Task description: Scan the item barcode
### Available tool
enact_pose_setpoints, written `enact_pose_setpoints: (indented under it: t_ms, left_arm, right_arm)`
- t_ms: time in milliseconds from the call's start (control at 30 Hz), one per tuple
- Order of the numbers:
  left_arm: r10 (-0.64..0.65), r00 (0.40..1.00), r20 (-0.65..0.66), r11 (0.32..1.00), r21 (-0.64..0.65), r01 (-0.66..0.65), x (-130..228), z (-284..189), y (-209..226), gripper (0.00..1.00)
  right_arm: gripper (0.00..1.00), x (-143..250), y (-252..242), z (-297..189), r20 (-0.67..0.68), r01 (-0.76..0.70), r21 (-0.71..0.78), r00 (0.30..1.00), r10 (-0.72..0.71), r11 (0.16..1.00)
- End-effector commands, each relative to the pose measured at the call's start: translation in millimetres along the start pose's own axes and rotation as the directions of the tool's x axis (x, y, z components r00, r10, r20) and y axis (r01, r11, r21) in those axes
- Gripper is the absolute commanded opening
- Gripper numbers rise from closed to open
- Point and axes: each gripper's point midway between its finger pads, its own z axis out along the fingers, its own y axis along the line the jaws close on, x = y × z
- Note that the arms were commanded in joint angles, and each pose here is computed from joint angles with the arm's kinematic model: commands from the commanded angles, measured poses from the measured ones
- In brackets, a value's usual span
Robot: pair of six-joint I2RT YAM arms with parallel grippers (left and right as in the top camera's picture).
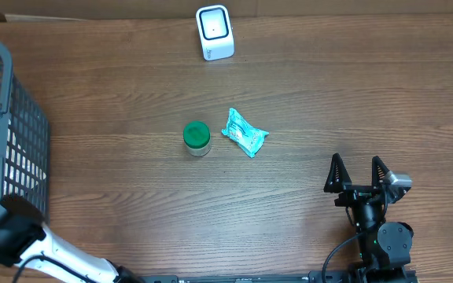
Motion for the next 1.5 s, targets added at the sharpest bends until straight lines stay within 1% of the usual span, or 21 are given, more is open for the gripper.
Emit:
enact_pose_setpoints:
  t_ms: [0,133,200,333,367,433,600,800,933,967,1067,1200,1400,1467]
  left_arm:
    - [-0.006,0.993,-0.117,0.999,-0.042,0.001,8,50,6,0.69]
    - [-0.014,0.980,-0.196,0.990,-0.142,-0.015,19,90,24,0.69]
    - [-0.017,0.973,-0.228,0.985,-0.169,-0.023,26,106,29,0.69]
    - [-0.022,0.956,-0.292,0.972,-0.231,-0.048,46,139,44,0.69]
    - [-0.017,0.948,-0.318,0.968,-0.243,-0.065,56,153,48,0.69]
    - [0.008,0.939,-0.343,0.965,-0.243,-0.097,66,166,50,0.69]
    - [0.046,0.928,-0.369,0.934,-0.314,-0.171,88,198,66,0.69]
    - [0.157,0.907,-0.392,0.924,-0.266,-0.275,106,234,71,0.75]
    - [0.164,0.902,-0.398,0.922,-0.263,-0.284,119,249,77,0.80]
    - [0.176,0.894,-0.412,0.918,-0.258,-0.300,127,255,81,0.79]
    - [0.180,0.882,-0.435,0.915,-0.256,-0.313,140,261,87,0.73]
    - [0.171,0.877,-0.448,0.914,-0.260,-0.311,148,264,91,0.43]
    - [0.159,0.877,-0.453,0.923,-0.248,-0.295,148,262,88,0.39]
    - [0.153,0.877,-0.455,0.930,-0.232,-0.283,146,258,82,0.23]
  right_arm:
    - [1.00,2,-3,0,0.001,0.004,0.011,1.000,-0.004,1.000]
    - [1.00,3,-3,0,0.000,0.004,0.012,1.000,-0.004,1.000]
    - [1.00,3,-3,0,0.000,0.004,0.012,1.000,-0.004,1.000]
    - [1.00,2,-3,0,0.001,0.004,0.011,1.000,-0.004,1.000]
    - [1.00,3,-3,0,0.000,0.004,0.012,1.000,-0.004,1.000]
    - [1.00,2,-3,0,0.001,0.004,0.011,1.000,-0.004,1.000]
    - [1.00,2,-3,0,0.001,0.004,0.011,1.000,-0.004,1.000]
    - [1.00,3,-3,0,0.000,0.004,0.012,1.000,-0.004,1.000]
    - [1.00,3,-3,0,0.000,0.004,0.012,1.000,-0.004,1.000]
    - [1.00,3,-3,0,0.000,0.004,0.012,1.000,-0.004,1.000]
    - [1.00,2,-3,0,0.001,0.004,0.011,1.000,-0.004,1.000]
    - [1.00,3,-3,0,0.000,0.004,0.012,1.000,-0.004,1.000]
    - [1.00,3,-3,0,0.000,0.004,0.012,1.000,-0.004,1.000]
    - [1.00,3,-3,0,0.000,0.004,0.012,1.000,-0.004,1.000]
